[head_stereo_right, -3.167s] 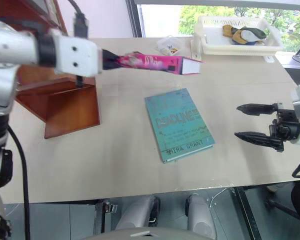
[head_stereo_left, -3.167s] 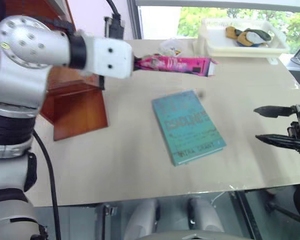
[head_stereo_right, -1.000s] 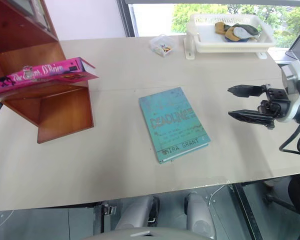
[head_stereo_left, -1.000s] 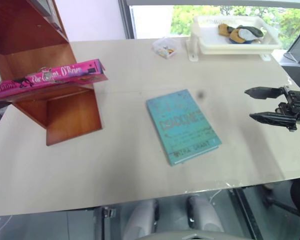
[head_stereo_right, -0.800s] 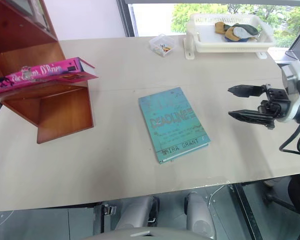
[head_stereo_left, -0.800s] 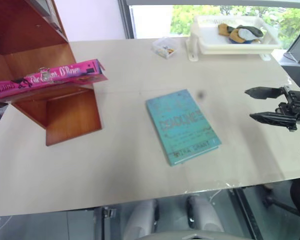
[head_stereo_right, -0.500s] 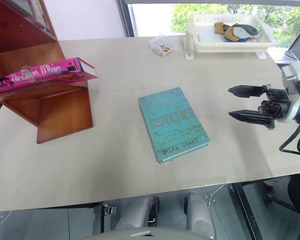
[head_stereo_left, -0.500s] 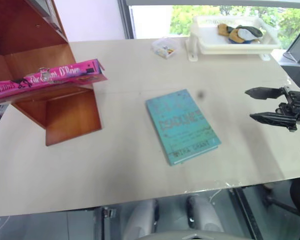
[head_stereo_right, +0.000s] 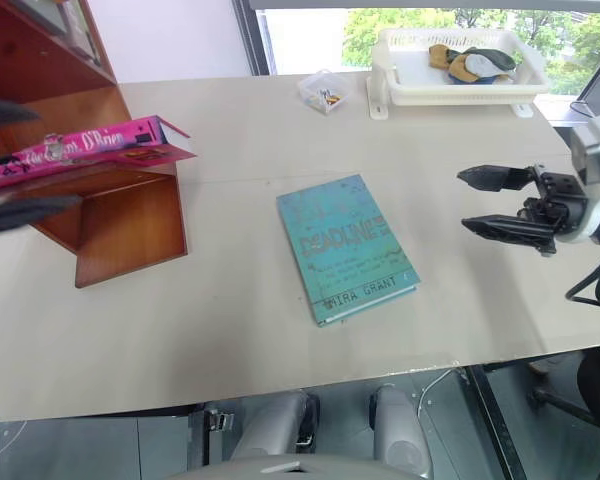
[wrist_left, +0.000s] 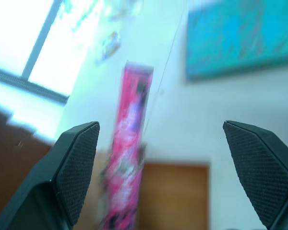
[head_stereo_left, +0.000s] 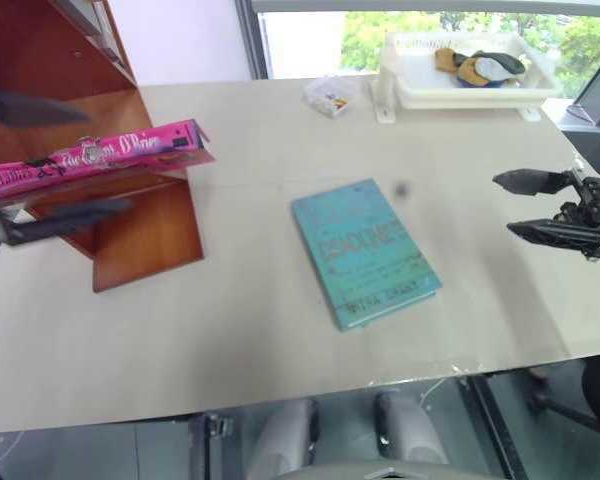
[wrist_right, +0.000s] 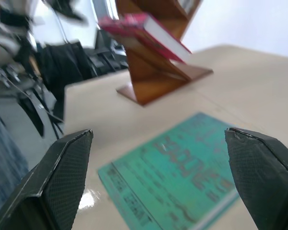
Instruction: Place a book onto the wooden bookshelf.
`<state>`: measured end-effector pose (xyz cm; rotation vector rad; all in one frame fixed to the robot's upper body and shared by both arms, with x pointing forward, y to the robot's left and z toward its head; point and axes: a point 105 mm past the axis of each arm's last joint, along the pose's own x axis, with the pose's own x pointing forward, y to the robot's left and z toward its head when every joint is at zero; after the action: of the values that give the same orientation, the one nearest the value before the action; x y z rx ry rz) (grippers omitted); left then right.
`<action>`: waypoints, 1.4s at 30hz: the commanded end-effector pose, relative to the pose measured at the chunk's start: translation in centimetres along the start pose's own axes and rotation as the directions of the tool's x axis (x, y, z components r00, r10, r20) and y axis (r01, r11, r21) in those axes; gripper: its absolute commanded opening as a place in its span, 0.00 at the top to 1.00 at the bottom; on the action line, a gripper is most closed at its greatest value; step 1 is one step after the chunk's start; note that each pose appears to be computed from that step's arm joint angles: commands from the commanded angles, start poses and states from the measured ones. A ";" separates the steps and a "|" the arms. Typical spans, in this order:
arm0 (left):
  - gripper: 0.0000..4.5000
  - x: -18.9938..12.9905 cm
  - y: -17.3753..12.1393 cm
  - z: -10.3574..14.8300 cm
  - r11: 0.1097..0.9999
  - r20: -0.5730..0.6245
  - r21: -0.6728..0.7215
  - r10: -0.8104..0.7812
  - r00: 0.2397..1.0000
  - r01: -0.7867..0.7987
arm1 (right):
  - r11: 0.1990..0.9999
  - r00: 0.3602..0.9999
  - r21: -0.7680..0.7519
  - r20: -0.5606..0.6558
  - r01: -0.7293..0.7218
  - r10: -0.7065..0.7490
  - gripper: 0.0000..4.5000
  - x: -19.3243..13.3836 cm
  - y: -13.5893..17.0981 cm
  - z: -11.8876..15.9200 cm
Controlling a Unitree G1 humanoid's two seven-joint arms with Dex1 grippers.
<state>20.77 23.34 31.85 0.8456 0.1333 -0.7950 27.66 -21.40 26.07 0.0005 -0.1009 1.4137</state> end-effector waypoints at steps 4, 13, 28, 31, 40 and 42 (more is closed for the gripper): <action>0.02 2.1 -3.0 -0.7 0.991 0.021 -0.110 -0.071 0.997 0.073 | 0.998 0.998 -0.059 0.046 -0.030 0.033 0.00 -0.3 1.2 2.5; 0.02 6.9 -11.1 -4.0 0.855 0.151 -0.397 -0.298 0.943 0.334 | 0.999 1.000 -0.031 0.013 0.019 -0.019 0.00 -1.4 1.3 1.7; 0.02 14.4 -12.6 -7.9 0.691 0.334 -0.662 -0.073 0.940 0.289 | 0.949 0.918 -0.037 -0.244 0.314 -0.313 0.00 -5.9 0.5 -5.6; 0.02 15.3 -12.1 -7.7 0.702 0.340 -0.651 -0.068 0.938 0.287 | 0.920 0.859 -0.050 -0.342 0.388 -0.380 0.00 -7.5 1.1 -8.0; 0.02 16.4 -10.6 -9.0 0.715 0.276 -0.668 -0.019 0.961 0.206 | 0.760 0.602 -0.218 -0.494 0.613 -0.627 0.00 -13.0 2.0 -11.5; 0.02 16.2 -10.5 -9.6 0.720 0.257 -0.669 -0.011 0.966 0.187 | 0.721 0.565 -0.238 -0.482 0.650 -0.669 0.00 -14.2 2.2 -11.4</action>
<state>26.99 16.25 12.04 -0.0094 0.2673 -0.8665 24.18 -32.92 12.12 -0.3207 0.3862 0.6738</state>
